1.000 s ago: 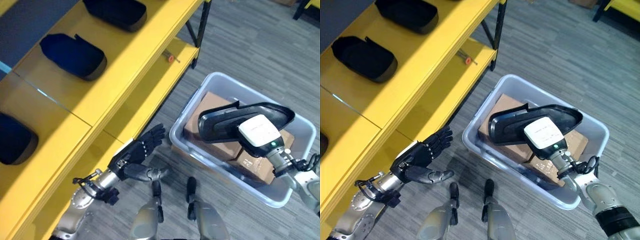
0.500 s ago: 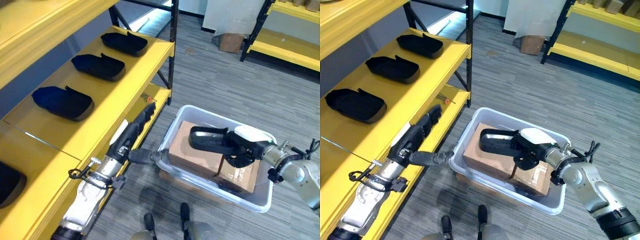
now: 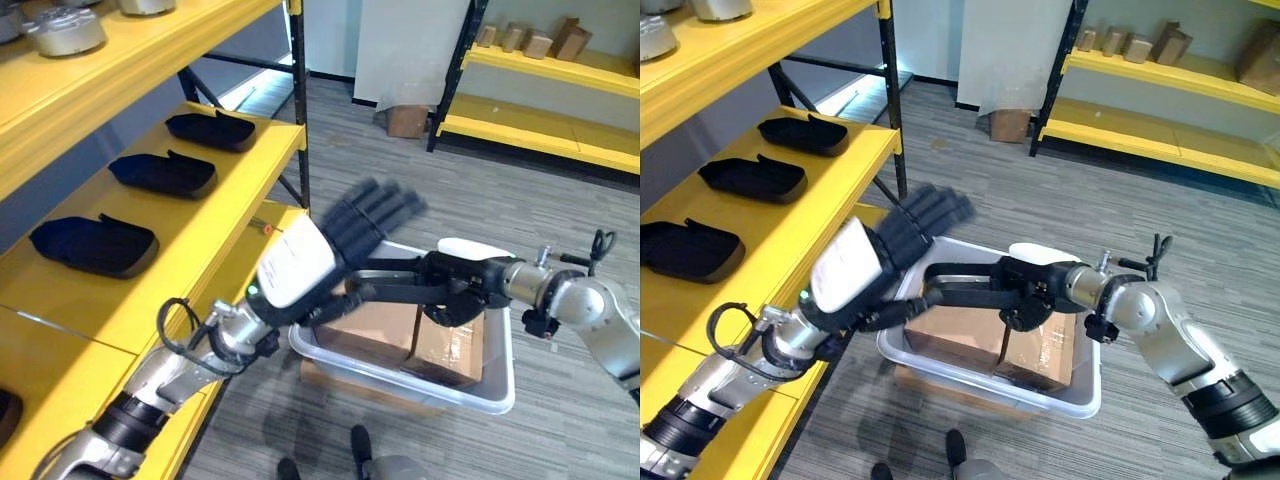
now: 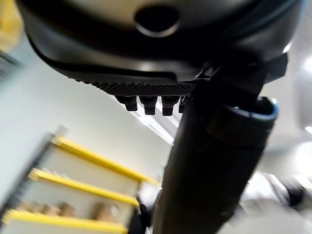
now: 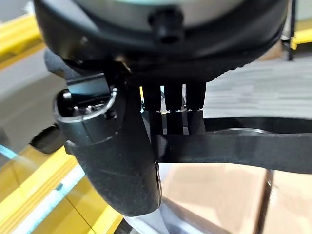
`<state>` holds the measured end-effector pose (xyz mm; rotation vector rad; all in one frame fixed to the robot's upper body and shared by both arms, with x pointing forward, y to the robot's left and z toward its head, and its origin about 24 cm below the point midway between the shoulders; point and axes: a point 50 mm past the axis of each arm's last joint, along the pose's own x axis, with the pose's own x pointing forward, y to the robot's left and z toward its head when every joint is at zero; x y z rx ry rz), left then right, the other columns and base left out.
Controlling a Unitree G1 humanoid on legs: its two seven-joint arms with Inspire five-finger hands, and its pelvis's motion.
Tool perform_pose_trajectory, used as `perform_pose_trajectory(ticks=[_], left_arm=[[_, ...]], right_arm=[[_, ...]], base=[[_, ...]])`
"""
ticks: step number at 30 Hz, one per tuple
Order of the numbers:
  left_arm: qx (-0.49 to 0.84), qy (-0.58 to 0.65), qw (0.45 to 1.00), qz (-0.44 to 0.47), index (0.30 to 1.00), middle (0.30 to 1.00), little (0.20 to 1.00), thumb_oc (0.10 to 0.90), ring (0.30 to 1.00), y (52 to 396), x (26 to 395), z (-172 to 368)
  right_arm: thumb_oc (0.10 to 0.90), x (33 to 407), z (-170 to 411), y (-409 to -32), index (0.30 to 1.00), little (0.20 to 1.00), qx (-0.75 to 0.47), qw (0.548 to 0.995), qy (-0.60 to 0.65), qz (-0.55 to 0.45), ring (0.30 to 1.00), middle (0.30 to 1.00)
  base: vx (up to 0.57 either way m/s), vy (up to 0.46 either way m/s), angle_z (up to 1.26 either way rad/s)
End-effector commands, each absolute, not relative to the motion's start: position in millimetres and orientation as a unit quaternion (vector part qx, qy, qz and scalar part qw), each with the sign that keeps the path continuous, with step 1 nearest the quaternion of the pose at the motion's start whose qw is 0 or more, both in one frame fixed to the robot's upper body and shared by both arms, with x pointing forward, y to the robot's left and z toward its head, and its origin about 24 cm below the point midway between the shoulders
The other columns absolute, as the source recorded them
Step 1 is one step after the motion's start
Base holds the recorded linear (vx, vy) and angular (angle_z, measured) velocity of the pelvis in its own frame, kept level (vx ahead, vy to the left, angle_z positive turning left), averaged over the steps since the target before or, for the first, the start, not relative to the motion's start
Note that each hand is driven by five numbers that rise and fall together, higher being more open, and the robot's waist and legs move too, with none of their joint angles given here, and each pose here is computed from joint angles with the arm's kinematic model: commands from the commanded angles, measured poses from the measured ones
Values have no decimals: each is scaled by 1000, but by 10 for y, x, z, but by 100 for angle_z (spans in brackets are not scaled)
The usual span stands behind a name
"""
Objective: Move parts from the plastic box to the shelf.
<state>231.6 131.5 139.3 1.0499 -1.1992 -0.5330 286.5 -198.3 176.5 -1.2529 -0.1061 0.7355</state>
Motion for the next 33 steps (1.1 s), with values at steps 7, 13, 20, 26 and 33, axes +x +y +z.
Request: perform_pose_trajectory(ticks=[7,13,20,26,33], left_arm=[[466,-490,689,-260,1000,1000,1000,900,1000,1492,2395,1413],[532,-430,698,-214,1000,1000,1000,900,1000,1926,2367,1298],[602,-465,644,-78,1000,1000,1000,900,1000,2363,2394,1405],[603,-473,639,-63,1000,1000,1000,900,1000,2412,2394,1395],[569,-509,644,-42,1000,1000,1000,900,1000,2282,2443,1469]], right_arm=[[400,3007,2439,-2020,300,300,-619,731,-122,261,300,300],[400,2967,2503,-2131,300,300,-632,723,-104,260,300,300],[400,2853,2461,-2087,300,300,-630,707,-95,307,300,300],[400,2763,2421,-1991,300,300,-626,698,-101,332,300,300],[400,2626,2290,-1800,300,300,-608,681,-118,391,300,300]], base=[[0,25,-6],[4,27,-4],[0,0,0],[0,0,0],[0,0,0]])
